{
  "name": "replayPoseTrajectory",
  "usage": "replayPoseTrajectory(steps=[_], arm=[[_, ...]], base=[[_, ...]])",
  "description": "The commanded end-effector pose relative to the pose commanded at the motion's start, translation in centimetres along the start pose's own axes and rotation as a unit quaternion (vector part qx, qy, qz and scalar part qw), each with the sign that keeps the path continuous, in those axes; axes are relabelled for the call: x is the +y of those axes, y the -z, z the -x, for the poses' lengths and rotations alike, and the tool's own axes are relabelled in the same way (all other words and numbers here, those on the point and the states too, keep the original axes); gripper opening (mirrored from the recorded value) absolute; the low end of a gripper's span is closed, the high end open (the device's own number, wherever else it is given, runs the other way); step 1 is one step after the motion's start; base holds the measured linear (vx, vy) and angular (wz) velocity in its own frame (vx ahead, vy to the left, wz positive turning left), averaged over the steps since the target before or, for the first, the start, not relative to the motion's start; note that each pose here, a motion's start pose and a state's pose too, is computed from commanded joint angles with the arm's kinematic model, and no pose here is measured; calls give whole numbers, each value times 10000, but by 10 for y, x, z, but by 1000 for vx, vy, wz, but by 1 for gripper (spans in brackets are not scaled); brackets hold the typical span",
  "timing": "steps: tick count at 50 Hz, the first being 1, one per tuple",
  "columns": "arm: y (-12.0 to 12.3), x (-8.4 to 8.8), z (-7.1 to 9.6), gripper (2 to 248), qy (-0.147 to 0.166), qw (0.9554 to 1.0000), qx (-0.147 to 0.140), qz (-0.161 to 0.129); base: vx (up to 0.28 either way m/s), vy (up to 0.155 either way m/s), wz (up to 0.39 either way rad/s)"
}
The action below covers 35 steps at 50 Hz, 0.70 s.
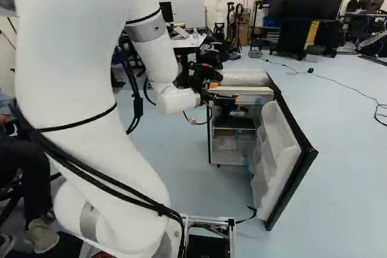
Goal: Open the fridge door
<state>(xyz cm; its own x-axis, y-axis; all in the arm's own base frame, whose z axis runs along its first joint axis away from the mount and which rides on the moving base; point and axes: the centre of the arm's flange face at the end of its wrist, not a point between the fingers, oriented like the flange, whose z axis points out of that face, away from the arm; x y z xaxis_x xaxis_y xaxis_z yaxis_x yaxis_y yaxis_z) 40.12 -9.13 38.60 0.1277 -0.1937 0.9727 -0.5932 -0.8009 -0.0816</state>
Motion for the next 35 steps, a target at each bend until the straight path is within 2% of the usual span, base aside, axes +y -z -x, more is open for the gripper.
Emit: replayPoseTrajectory(steps=[7,15,35], arm=[[20,-2,4,247,137,9990,-80,-417],[42,-4,9,247,291,9958,-169,-850],[87,-3,23,247,647,9821,-367,-1732]], base=[[0,0,0],[0,0,0],[0,0,0]])
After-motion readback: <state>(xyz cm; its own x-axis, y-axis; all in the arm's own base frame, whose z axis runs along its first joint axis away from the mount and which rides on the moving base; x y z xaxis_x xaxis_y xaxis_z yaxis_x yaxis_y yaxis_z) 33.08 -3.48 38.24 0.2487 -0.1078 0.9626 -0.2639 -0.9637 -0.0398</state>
